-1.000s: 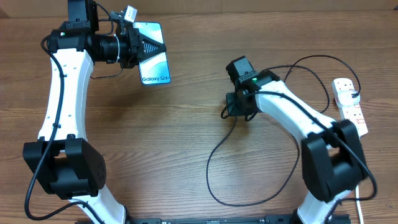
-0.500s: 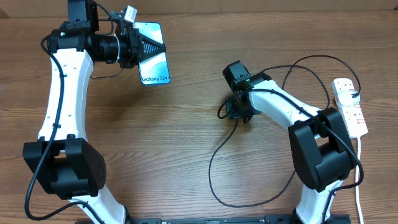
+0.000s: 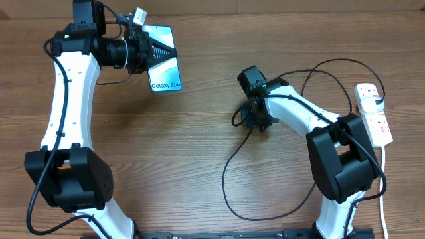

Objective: Plug charger to phone and switch on socket

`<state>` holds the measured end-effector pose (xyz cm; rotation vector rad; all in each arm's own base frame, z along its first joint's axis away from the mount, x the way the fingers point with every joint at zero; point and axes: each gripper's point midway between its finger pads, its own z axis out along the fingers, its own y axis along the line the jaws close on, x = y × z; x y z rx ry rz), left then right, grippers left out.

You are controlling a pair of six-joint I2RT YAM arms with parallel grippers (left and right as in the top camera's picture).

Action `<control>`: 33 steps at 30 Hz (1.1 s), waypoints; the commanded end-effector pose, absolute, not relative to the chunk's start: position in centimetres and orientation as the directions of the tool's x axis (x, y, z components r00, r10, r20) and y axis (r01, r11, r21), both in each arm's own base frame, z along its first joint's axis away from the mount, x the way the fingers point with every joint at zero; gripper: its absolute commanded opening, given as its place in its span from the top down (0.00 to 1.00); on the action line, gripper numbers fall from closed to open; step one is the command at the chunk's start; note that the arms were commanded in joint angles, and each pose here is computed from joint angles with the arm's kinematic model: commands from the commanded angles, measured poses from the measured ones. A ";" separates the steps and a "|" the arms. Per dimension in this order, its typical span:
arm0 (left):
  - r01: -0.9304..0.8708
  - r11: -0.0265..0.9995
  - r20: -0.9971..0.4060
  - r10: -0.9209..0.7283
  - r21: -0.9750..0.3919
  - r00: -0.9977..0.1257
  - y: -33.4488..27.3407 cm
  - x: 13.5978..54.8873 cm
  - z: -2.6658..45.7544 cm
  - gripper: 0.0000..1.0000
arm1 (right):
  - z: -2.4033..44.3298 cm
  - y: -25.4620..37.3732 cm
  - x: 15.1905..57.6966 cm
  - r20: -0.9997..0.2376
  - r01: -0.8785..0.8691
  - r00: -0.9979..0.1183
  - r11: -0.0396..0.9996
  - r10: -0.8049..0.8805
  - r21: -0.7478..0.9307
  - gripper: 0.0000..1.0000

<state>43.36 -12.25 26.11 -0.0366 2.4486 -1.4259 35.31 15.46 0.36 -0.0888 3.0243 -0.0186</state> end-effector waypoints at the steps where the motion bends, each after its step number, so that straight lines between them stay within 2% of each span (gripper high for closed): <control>1: 0.167 0.485 -0.271 -0.153 -0.859 -0.950 -12.8 43.2 26.8 0.96 | 0.3 15.7 34.9 -0.088 0.014 -0.996 1.000 0.015 0.009 0.79; 5: 0.166 0.485 -0.271 -0.153 -0.859 -0.950 -12.8 43.2 26.8 0.96 | 0.2 15.5 34.3 -0.062 0.063 -0.996 0.998 0.063 0.006 0.82; 26: 0.152 0.485 -0.254 -0.152 -0.861 -0.955 -12.8 42.9 26.6 0.96 | 0.3 15.6 35.1 -0.093 0.146 -0.985 0.989 0.147 0.015 0.82; 33: 0.153 0.485 -0.255 -0.152 -0.861 -0.955 -12.8 42.9 26.6 0.96 | 0.3 15.7 35.3 -0.102 0.187 -0.977 0.982 0.189 0.026 0.96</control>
